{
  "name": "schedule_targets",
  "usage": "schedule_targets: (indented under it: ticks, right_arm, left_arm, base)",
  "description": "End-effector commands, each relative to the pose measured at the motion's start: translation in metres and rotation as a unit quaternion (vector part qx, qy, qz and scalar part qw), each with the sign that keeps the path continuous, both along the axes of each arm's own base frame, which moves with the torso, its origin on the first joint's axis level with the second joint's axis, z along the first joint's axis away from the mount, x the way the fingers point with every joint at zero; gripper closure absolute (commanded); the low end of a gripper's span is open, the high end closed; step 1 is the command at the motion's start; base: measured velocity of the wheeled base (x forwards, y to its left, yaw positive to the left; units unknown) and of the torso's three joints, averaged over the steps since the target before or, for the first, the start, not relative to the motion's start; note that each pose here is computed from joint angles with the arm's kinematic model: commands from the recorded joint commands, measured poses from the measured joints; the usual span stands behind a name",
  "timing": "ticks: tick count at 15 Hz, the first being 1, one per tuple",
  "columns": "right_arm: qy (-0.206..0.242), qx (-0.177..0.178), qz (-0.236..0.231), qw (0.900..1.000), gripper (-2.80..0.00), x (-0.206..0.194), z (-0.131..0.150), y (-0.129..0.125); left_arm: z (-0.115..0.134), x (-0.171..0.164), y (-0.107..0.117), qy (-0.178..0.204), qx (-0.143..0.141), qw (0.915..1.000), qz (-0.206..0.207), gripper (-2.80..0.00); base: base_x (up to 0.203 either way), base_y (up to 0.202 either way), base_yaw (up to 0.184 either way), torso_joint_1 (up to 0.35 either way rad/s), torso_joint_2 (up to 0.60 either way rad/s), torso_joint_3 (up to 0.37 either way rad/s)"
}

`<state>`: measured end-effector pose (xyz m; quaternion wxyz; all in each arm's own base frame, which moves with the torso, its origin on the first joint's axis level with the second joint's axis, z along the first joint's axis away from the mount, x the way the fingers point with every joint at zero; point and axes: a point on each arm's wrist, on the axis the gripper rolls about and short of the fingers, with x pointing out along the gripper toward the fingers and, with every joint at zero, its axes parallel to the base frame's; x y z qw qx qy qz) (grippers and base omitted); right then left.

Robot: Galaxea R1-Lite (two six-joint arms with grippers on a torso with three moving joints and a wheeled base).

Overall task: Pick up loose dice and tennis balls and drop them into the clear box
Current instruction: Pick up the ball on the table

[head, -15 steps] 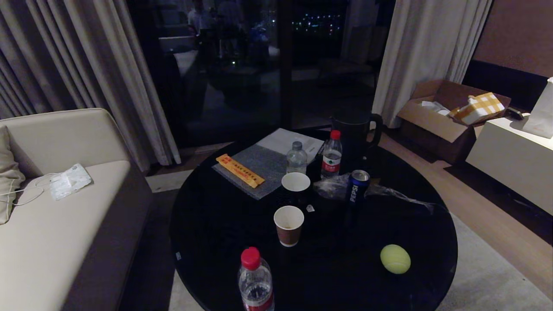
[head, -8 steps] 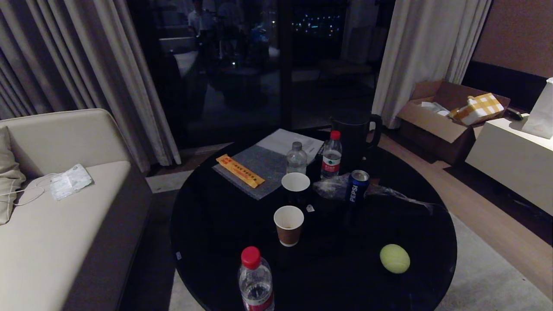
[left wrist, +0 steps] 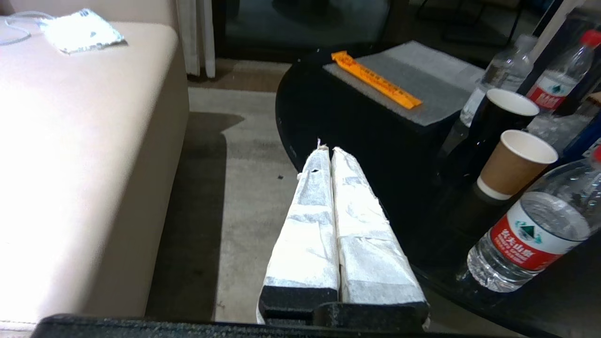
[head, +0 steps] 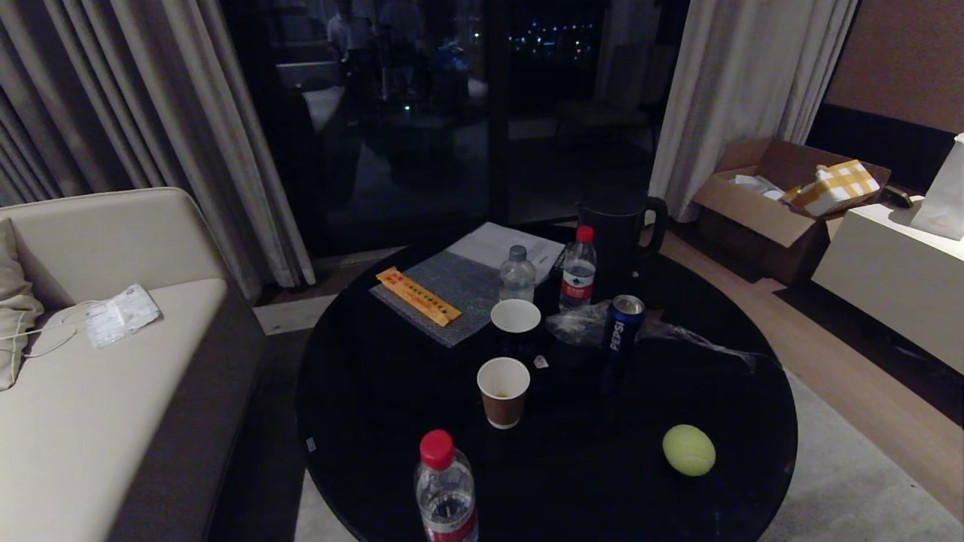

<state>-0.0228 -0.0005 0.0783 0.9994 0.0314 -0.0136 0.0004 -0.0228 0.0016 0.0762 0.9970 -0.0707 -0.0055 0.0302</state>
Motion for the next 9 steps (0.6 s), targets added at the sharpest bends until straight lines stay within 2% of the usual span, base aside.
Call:
schedule_targets:
  ticks: [1, 9]
  right_arm:
    - [0.004, 0.000, 0.000, 1.000, 0.00, 0.0007, -0.0021, 0.0000]
    - [0.004, 0.000, 0.000, 1.000, 0.00, 0.0007, -0.0021, 0.0000]
  left_arm:
    - [-0.0004, 0.0002, 0.0000, 0.001, -0.001, 1.0000, 0.000, 0.00]
    - [0.0001, 0.0001, 0.0000, 0.000, -0.001, 1.0000, 0.000, 0.00]
  base:
    - [0.000, 0.000, 0.000, 0.002, 0.01, -0.138]
    - [0.000, 0.000, 0.000, 0.002, 0.00, -0.189]
